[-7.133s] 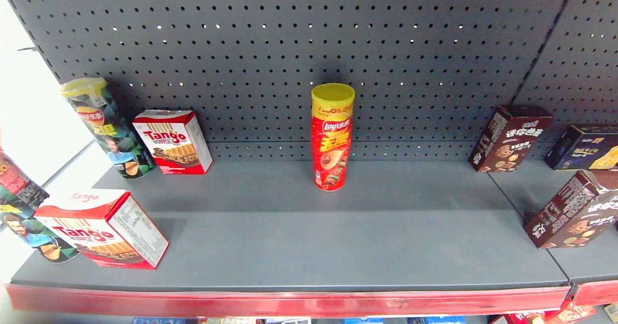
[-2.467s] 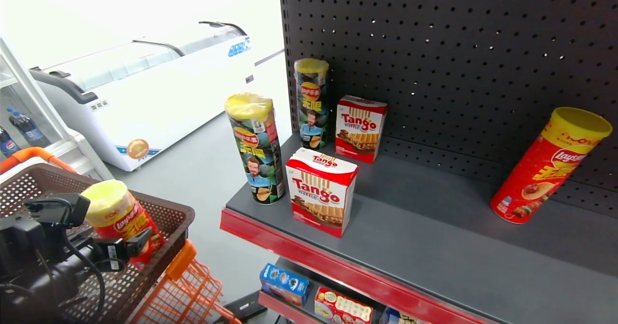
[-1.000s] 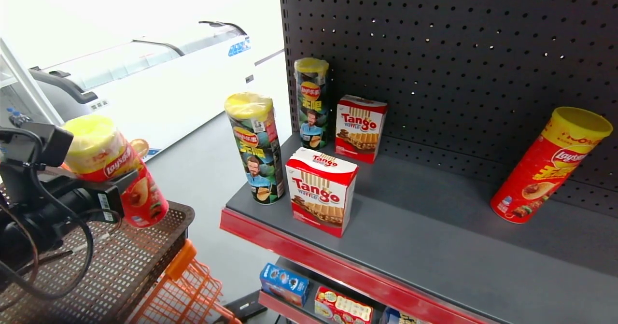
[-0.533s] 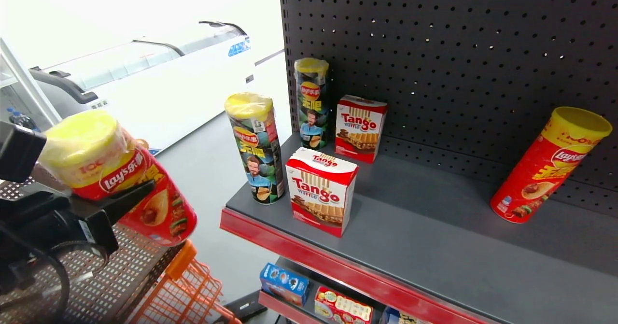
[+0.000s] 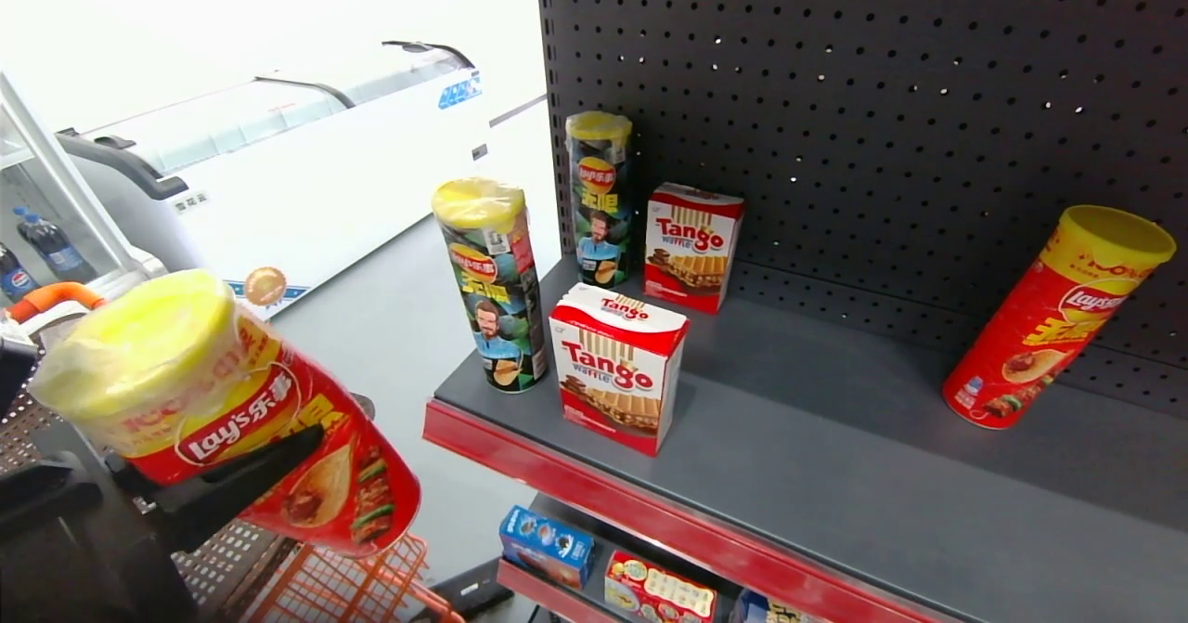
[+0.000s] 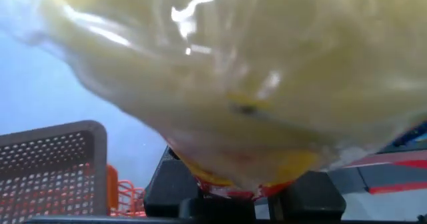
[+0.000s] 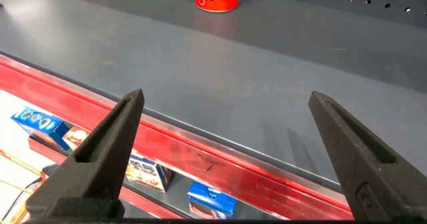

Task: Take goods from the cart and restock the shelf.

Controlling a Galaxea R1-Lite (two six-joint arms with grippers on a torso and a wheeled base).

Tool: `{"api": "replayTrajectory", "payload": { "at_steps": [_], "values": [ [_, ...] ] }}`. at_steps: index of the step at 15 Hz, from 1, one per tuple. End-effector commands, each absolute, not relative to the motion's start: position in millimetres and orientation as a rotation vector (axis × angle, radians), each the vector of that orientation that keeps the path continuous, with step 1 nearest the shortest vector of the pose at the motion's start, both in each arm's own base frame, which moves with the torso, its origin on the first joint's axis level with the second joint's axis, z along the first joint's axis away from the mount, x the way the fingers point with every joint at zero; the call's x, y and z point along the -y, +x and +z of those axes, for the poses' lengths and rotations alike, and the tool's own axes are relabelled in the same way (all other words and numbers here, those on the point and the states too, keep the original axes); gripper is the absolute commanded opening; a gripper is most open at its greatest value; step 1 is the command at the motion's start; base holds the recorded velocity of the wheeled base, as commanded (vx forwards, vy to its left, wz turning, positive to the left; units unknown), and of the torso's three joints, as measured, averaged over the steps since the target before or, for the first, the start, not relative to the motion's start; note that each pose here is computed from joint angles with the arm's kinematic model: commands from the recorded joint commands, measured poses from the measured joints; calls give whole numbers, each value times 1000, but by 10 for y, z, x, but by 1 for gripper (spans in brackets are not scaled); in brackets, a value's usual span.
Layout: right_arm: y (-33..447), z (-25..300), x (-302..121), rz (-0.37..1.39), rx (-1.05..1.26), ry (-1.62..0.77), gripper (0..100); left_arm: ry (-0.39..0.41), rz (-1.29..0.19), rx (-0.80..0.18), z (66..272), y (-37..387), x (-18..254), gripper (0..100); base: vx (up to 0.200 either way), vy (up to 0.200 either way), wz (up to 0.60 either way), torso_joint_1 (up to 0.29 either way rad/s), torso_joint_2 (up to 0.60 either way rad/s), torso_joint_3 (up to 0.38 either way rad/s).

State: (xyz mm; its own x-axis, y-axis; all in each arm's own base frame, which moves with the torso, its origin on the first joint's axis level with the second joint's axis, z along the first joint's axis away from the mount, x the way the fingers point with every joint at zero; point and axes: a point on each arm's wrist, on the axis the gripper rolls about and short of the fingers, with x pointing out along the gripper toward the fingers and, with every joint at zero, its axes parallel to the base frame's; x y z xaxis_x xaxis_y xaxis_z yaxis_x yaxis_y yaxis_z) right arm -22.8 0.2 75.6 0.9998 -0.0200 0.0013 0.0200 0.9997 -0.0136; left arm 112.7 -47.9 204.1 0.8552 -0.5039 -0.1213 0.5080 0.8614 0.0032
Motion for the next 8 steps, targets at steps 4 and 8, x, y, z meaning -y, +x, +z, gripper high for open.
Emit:
{"api": "replayTrajectory", "payload": {
  "at_steps": [4,8],
  "values": [
    [-228,756,-3,-18,1,-14,100,44,-683,-111,2102,1104,676,0,0,0,0,0,0,0],
    [-228,756,-3,-18,1,-15,100,46,-763,-146,2074,1076,682,0,0,0,0,0,0,0]
  ]
}}
